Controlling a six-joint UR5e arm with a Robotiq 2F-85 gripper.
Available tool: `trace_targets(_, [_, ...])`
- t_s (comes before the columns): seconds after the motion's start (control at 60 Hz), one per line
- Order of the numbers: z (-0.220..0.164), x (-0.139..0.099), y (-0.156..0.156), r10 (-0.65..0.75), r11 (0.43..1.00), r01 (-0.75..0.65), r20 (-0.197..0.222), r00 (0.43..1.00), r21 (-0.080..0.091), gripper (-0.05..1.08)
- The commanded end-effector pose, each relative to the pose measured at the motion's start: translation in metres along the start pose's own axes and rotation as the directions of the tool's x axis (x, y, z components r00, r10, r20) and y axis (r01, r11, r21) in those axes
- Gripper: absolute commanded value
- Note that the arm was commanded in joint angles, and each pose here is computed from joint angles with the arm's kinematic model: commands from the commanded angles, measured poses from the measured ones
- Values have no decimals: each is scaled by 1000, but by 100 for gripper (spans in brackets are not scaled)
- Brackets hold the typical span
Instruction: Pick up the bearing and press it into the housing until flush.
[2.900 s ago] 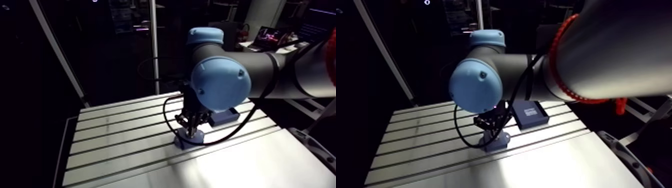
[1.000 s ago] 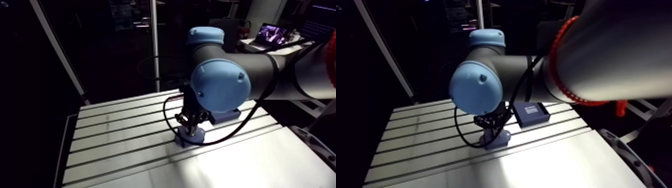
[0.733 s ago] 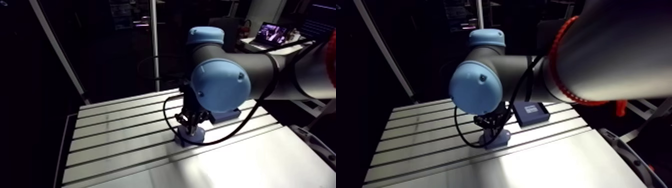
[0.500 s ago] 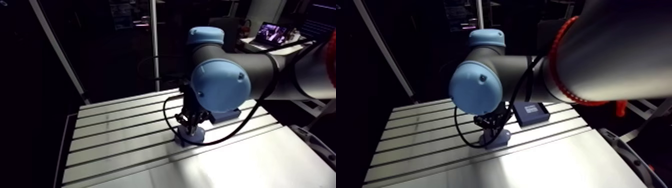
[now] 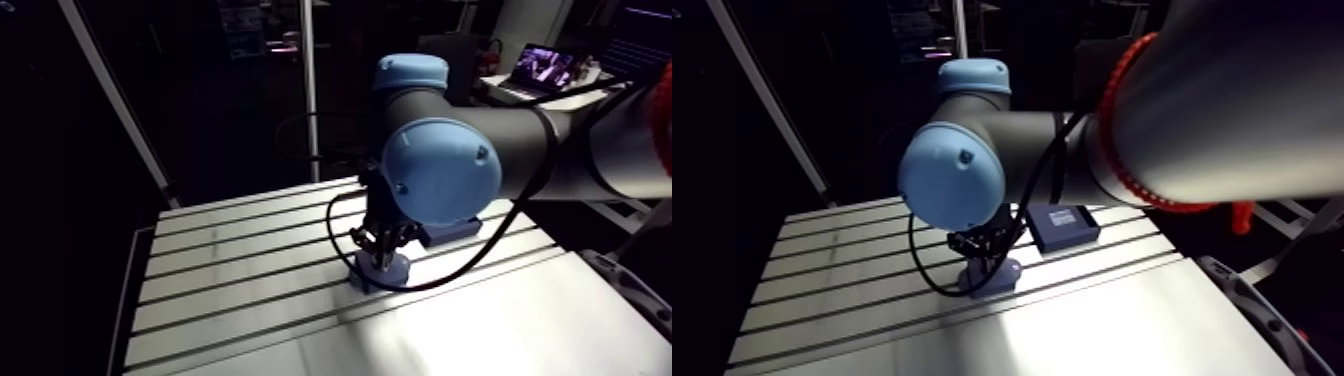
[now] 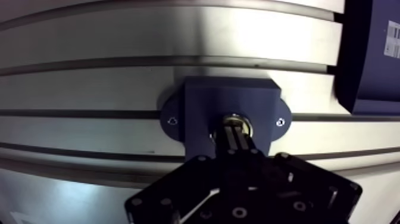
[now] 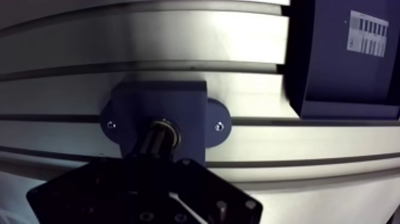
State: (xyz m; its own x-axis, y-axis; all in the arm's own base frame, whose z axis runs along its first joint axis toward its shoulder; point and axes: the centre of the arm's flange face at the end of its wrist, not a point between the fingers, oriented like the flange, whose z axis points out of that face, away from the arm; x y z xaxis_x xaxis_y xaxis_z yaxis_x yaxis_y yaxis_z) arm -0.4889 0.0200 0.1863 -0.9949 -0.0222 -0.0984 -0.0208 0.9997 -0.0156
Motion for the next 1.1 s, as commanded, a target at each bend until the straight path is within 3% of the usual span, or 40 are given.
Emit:
trace_targets(0.017, [2,0,0,0,1000,0,2,1000,1,98])
trace_targets(1.1, [3,0,-1,-3,1000,3,4,1000,1,98])
